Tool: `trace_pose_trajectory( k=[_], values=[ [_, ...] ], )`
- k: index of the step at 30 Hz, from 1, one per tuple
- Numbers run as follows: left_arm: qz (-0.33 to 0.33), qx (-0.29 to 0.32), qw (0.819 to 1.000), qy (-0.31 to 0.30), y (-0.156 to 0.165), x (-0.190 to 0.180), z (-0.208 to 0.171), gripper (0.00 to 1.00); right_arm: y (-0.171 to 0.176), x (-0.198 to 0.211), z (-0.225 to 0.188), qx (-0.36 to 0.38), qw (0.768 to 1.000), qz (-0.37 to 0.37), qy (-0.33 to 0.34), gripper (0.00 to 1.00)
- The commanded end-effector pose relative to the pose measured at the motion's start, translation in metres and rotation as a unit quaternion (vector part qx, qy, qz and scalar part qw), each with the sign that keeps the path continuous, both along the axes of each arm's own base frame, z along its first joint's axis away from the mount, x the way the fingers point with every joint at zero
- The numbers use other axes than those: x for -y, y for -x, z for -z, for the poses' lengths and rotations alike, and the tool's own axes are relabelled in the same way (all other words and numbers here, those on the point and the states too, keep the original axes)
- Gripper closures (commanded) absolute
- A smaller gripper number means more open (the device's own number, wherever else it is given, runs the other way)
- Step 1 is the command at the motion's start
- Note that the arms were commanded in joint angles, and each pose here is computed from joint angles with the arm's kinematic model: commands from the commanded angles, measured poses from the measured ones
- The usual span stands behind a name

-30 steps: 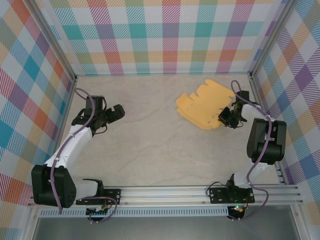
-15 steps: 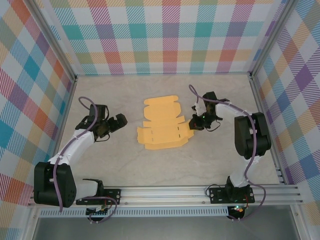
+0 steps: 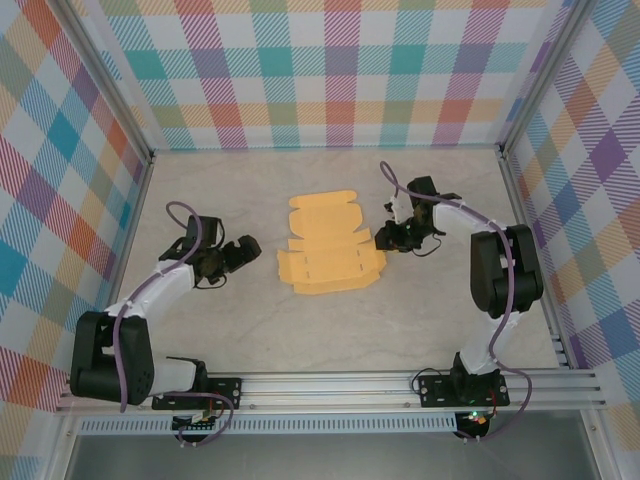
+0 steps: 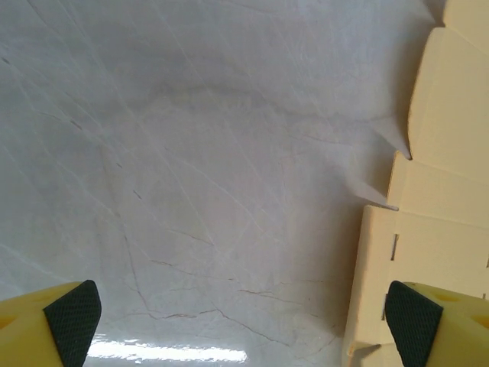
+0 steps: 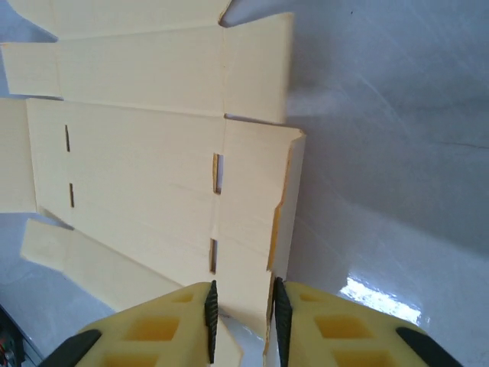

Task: Fold the paper box

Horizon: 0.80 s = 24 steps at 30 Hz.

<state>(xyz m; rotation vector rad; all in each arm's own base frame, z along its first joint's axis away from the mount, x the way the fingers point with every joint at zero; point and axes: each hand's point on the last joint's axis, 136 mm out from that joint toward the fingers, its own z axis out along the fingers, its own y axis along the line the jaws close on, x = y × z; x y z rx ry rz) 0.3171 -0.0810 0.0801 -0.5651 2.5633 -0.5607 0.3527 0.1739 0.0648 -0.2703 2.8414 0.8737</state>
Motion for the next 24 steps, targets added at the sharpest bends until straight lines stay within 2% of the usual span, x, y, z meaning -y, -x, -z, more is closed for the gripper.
trace_pose_trajectory(
  k=[1,10,13,17,24],
  values=[
    [0.014,-0.003,0.999,0.028,0.0,0.015,0.007,0.03,-0.012,-0.002,-0.029,0.037,0.999,0.003,-0.016,0.66],
    [0.07,0.007,0.995,0.068,-0.012,0.05,0.0,0.12,0.0,0.009,-0.023,0.016,0.999,0.029,0.008,0.63],
    [0.078,0.003,0.994,0.073,-0.013,0.055,0.0,0.11,0.007,0.008,-0.019,0.01,1.0,0.02,0.011,0.64],
    [0.076,0.026,0.996,0.042,-0.021,0.047,-0.017,0.07,0.008,0.009,-0.007,0.015,0.999,0.001,0.044,0.68],
    [0.083,0.101,0.991,-0.039,-0.041,0.026,-0.079,0.04,0.007,0.007,0.014,0.011,0.995,-0.041,0.093,0.79]
  ],
)
